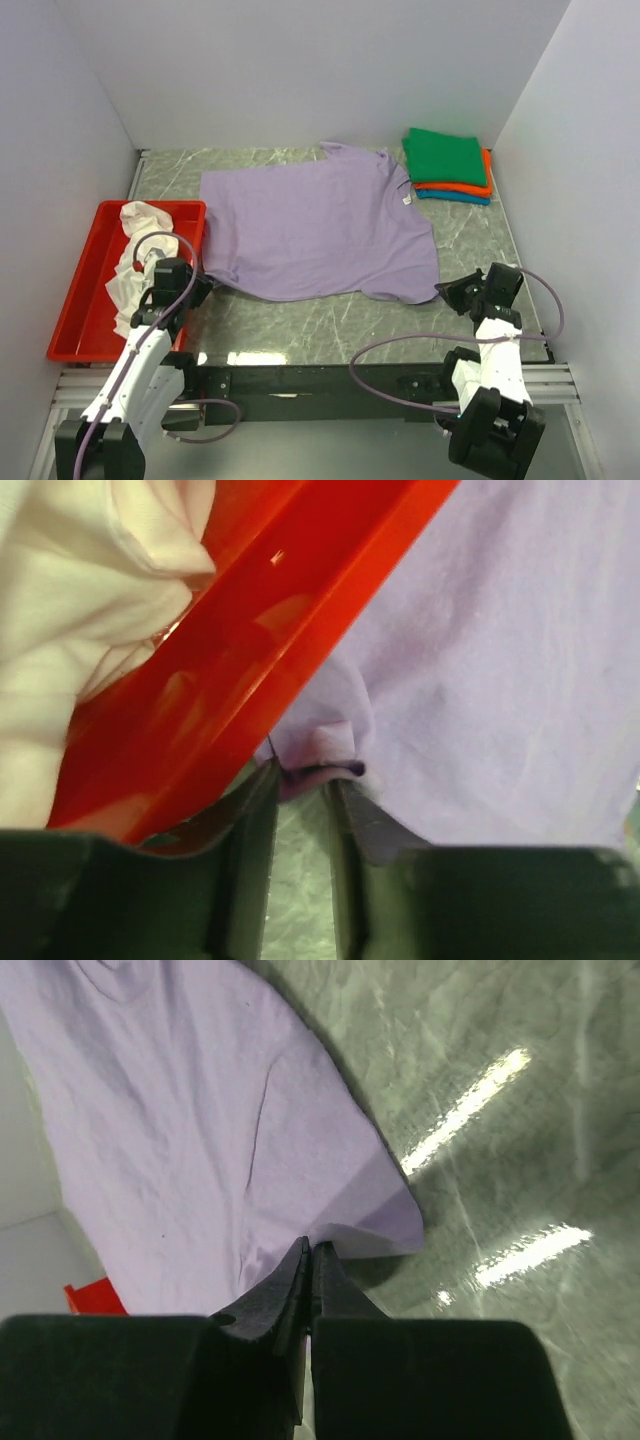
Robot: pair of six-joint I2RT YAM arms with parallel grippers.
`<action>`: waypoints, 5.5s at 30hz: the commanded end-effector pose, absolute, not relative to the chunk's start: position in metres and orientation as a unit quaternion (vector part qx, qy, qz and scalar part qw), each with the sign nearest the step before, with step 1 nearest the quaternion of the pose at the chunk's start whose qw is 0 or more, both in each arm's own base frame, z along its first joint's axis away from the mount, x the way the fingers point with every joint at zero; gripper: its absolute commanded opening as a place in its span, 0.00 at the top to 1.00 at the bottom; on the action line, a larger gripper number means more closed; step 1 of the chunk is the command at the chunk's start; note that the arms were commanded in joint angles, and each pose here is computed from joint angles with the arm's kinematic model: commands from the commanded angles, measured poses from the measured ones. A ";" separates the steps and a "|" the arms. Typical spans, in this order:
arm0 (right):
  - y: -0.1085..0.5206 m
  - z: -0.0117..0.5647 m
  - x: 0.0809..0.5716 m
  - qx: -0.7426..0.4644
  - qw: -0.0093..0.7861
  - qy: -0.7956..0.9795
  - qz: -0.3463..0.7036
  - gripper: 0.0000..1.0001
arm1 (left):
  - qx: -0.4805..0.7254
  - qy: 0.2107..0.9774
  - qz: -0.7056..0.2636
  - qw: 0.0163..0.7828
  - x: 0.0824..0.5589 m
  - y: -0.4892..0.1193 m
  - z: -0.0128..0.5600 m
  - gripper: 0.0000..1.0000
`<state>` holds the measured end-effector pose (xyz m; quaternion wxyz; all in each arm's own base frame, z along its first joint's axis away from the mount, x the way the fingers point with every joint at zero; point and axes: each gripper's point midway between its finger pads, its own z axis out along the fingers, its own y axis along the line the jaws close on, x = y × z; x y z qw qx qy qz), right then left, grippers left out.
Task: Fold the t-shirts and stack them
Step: Flatten the tshirt out, then fold the tshirt
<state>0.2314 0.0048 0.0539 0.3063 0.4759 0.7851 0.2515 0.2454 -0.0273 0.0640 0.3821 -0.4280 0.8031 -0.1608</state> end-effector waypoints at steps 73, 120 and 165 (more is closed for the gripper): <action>-0.016 0.093 0.260 0.435 0.351 0.795 0.238 0.75 | -0.491 0.819 0.054 0.293 0.175 -0.059 0.035 0.56; -0.029 0.115 0.236 0.466 0.372 0.783 0.178 1.00 | -0.487 0.793 0.020 0.367 0.179 -0.039 0.096 0.99; 0.049 0.176 0.506 0.311 0.339 0.850 0.257 1.00 | -0.469 0.814 0.067 0.335 0.361 -0.016 0.088 0.99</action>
